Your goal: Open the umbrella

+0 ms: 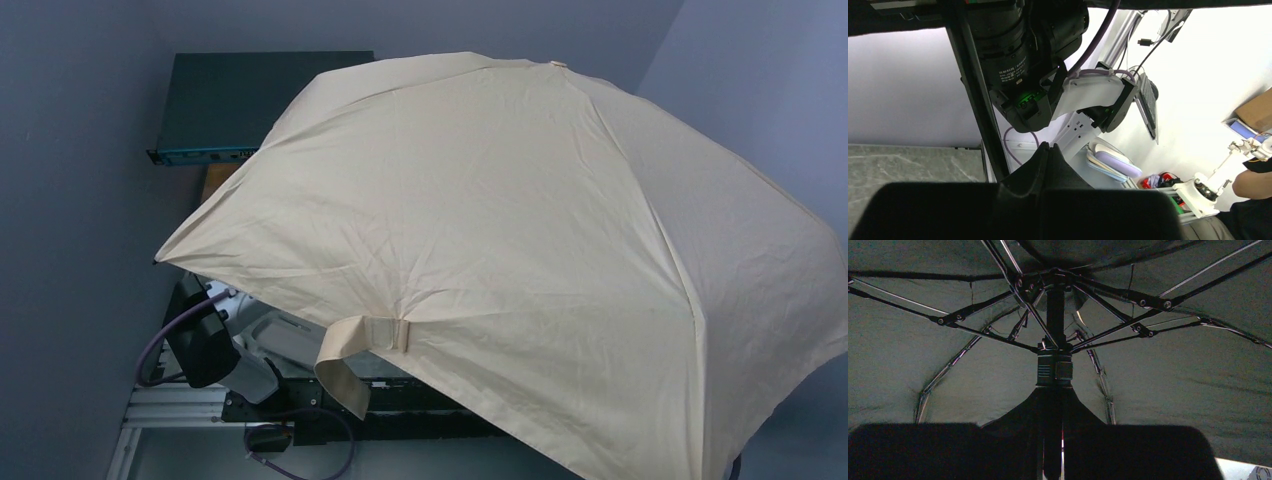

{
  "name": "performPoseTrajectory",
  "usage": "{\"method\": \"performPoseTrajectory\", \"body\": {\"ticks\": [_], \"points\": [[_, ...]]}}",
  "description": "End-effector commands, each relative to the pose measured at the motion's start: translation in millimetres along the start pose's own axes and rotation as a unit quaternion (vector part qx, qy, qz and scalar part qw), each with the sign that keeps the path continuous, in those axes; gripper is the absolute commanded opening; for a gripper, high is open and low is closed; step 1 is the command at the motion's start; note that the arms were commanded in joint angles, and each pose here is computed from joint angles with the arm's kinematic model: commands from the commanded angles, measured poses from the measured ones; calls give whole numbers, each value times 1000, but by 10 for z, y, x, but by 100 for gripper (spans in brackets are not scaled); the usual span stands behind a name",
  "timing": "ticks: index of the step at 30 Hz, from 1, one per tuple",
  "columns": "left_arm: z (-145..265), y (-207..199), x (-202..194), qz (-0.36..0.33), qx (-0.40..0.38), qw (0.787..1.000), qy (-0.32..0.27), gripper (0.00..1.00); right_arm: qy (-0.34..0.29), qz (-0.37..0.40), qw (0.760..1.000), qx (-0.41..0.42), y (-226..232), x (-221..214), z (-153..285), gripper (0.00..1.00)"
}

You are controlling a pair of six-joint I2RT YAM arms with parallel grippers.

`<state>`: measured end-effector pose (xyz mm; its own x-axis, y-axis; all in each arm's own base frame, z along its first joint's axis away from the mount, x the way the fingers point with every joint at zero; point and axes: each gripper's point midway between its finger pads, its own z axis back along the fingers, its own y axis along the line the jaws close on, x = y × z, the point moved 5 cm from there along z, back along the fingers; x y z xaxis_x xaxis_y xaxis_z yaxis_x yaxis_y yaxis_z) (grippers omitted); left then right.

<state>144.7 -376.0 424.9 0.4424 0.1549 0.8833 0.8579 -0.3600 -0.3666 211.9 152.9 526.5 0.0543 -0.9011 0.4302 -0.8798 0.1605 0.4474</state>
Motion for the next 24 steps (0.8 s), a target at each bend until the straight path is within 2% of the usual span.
{"method": "performPoseTrajectory", "body": {"ticks": [1, 7, 10, 11, 13, 14, 16, 20, 24], "points": [[31, -144, 52, -1, -27, 1000, -8, 0, -32, -2, 998, 56, 281, 145, 42, 0], [97, -162, -3, 9, -2, 1000, 2, 0, -26, -4, 998, 56, 285, 130, 60, 0], [169, -93, 17, -7, 63, 998, 14, 20, -26, -4, 998, 55, 307, 142, 53, 0], [199, -77, 29, -10, 80, 997, 18, 31, -26, -3, 998, 54, 310, 148, 52, 0], [257, -45, 55, -12, 102, 994, 21, 65, -26, -4, 998, 54, 314, 149, 51, 0], [278, -20, 62, -12, 109, 994, 22, 77, -26, -6, 998, 55, 316, 152, 48, 0], [304, 43, 33, -8, 118, 993, 21, 88, -29, -11, 998, 57, 327, 160, 43, 0], [308, 149, -55, 3, 118, 993, 17, 94, -32, -18, 998, 53, 316, 170, 26, 0], [292, 211, -81, 6, 119, 993, 16, 93, -31, -22, 998, 52, 323, 174, 8, 0]]}}
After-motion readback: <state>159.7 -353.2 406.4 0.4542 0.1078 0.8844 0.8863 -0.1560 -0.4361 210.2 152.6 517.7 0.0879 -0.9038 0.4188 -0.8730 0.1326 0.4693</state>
